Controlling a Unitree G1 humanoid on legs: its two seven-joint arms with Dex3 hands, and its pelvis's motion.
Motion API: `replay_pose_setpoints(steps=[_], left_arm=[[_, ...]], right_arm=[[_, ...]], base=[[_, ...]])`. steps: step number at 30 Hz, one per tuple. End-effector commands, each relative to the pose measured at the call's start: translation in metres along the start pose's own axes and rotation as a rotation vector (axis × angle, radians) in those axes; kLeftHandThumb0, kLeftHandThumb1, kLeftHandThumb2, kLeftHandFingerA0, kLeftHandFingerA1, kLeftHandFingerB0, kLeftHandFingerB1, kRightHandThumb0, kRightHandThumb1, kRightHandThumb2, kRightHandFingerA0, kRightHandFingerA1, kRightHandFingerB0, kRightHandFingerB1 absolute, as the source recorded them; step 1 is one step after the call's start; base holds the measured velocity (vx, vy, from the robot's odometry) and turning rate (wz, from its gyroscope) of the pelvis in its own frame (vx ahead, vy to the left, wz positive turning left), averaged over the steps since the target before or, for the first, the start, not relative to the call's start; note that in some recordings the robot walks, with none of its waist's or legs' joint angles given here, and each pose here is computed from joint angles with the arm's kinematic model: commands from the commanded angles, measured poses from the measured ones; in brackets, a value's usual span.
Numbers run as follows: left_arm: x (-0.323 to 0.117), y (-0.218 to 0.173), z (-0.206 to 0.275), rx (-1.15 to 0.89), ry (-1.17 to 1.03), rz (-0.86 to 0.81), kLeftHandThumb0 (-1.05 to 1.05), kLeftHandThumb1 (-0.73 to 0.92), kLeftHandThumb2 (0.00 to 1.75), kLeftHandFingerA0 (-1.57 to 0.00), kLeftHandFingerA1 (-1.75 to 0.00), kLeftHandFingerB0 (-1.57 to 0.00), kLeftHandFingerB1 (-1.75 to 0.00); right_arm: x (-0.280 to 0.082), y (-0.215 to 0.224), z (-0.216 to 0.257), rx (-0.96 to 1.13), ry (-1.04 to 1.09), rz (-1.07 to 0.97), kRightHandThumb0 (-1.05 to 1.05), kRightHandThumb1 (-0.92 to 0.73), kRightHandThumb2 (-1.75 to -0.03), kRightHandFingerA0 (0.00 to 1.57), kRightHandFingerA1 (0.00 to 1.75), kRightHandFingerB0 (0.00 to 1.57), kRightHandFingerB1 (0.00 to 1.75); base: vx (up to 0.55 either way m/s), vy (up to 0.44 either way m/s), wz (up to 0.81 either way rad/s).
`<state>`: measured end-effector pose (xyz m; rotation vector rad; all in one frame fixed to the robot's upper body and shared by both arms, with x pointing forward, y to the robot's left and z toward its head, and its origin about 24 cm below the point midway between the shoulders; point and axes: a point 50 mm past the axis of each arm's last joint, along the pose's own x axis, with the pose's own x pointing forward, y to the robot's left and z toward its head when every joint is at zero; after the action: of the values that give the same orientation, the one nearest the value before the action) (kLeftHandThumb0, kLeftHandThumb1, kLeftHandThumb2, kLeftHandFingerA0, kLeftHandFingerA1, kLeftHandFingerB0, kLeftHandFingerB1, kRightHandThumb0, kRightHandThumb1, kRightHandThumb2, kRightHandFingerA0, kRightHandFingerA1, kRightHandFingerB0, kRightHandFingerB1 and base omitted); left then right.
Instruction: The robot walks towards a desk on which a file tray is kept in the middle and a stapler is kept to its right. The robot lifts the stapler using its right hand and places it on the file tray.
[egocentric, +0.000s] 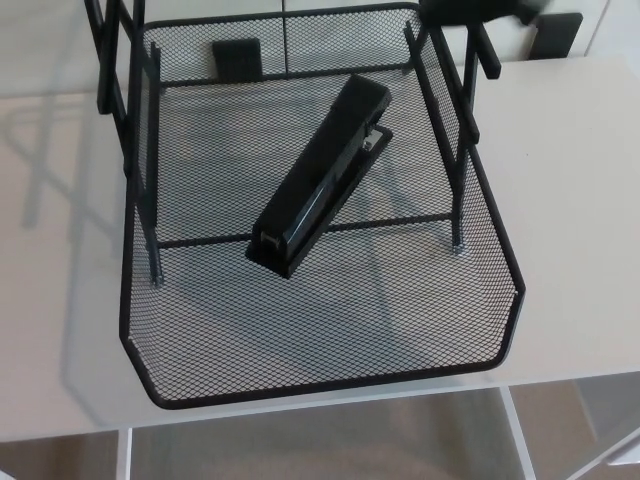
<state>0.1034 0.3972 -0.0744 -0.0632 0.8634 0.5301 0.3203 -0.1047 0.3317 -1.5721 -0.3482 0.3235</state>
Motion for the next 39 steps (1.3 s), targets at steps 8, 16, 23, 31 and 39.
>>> replay_pose_setpoints(steps=[8, 16, 23, 31, 39], left_arm=[[-0.004, 0.010, -0.002, 0.001, -0.019, 0.028, -1.05, 0.79, 0.89, -0.33, -1.66, -0.07, -1.55], [-0.004, 0.009, 0.001, -0.011, -0.041, 0.027, -1.05, 0.86, 0.85, -0.37, -1.72, -0.16, -1.54], [-0.006, 0.014, -0.001, -0.053, -0.043, 0.051, -1.05, 0.80, 0.92, -0.33, -1.75, -0.08, -1.66], [-0.005, 0.013, -0.002, -0.061, -0.034, 0.054, -1.05, 0.83, 0.84, -0.35, -1.73, -0.14, -1.49], [-0.005, 0.012, -0.001, -0.065, -0.037, 0.054, -1.05, 0.82, 0.86, -0.41, -1.74, -0.19, -1.52]], right_arm=[[-0.177, -0.025, -0.110, 0.212, 0.230, -0.180, -0.90, -0.60, -0.89, 0.00, 0.01, 0.13, 0.14], [-0.255, 0.005, -0.172, 0.393, 0.587, -0.300, -1.01, -0.69, -0.98, 0.00, 0.00, 0.09, 0.17], [-0.304, 0.081, -0.233, 0.522, 0.887, -0.431, -0.95, -0.65, -1.00, 0.00, 0.15, 0.09, 0.29], [-0.327, 0.186, -0.243, 0.754, 1.135, -0.407, -0.44, -0.23, -0.94, 0.00, 0.54, 0.03, 0.55], [-0.340, 0.272, -0.233, 1.125, 1.246, -0.655, -0.93, -0.63, -0.59, 0.02, 0.58, 0.17, 0.71]], base=[[0.00, 0.000, 0.00], [0.00, 0.000, 0.00], [0.00, 0.000, 0.00], [0.00, 0.000, 0.00], [0.00, 0.000, 0.00]])
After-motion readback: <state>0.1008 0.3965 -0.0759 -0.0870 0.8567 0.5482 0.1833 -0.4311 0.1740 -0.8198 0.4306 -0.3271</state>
